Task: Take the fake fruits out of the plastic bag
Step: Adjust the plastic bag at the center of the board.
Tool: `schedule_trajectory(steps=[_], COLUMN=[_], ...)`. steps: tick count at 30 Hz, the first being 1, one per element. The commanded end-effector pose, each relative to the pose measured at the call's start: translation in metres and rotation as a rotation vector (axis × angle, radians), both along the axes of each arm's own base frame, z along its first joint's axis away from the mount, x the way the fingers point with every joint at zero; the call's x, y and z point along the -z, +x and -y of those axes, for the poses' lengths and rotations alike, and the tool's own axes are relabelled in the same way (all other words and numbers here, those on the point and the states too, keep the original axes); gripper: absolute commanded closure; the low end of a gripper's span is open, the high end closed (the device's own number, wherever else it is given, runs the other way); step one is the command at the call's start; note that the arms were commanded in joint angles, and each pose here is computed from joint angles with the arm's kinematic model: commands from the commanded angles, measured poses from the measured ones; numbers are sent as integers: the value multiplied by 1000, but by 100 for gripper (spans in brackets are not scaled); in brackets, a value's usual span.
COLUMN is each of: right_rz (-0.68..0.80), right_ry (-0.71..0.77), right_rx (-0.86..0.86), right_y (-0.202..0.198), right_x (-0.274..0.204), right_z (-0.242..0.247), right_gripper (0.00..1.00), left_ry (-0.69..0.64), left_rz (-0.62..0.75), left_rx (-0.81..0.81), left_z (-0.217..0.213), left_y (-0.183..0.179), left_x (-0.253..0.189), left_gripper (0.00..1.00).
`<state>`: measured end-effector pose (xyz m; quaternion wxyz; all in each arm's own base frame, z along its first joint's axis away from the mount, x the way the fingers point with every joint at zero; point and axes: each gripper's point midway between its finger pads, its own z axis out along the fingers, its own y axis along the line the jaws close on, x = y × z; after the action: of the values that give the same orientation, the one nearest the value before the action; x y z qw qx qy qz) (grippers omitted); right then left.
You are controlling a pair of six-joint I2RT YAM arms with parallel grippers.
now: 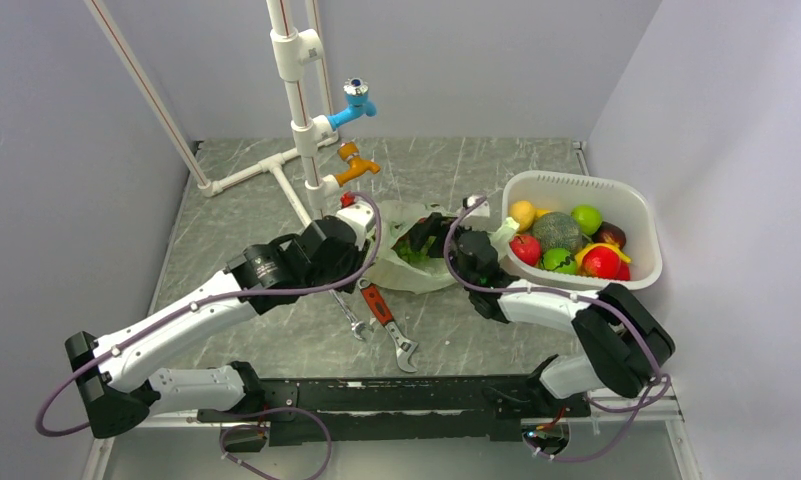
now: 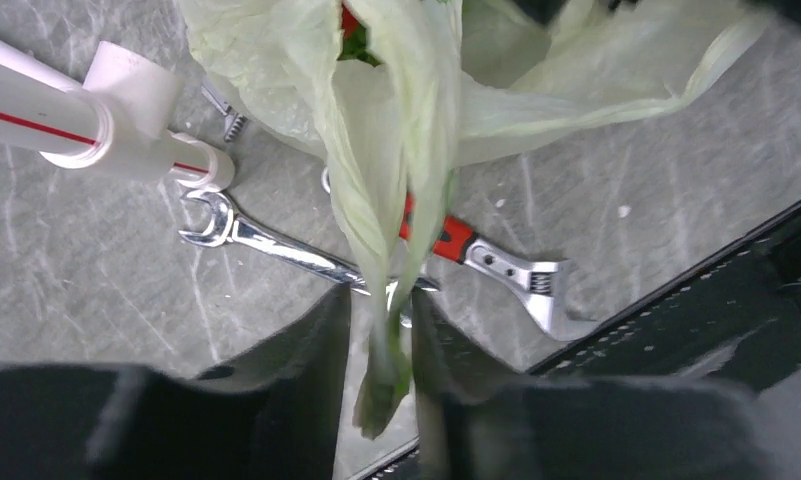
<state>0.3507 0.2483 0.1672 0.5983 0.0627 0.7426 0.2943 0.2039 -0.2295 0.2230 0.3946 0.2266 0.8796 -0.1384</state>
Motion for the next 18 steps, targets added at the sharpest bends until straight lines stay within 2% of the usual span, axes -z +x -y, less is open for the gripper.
schedule_trajectory(steps=[1,4,5,6,11,14,16,18], right_rz=[71,56,49,44,66,60,58,42], right_ry=[20,18,20,25,53,73,81,81], right_rx=[-256,-335,-363,-376,-427,-435,-443,-447], right_y=[-41,-57,-63,-67,-86,-93,-97,-100], right_x=[-12,-10,-10,-9,-11,-12,-10,-5], right_z=[-26,-32,-34,-33,-29,-27,-25,-25], right_gripper=[25,25,25,25,29,36,41,43], left_ry=[-40,-42,-43,-46,-57,3,62,141], left_rz=[74,113,120,124,152,148,135,127], left_rx=[19,62,86,112,197,220,227,204], left_z=[5,10,15,20,49,64,72,74], left_y=[7,10,11,12,23,36,46,59], left_x=[-43,-62,-68,-73,-94,-85,-75,-62], left_gripper=[54,16,8,5,3,4,11,12])
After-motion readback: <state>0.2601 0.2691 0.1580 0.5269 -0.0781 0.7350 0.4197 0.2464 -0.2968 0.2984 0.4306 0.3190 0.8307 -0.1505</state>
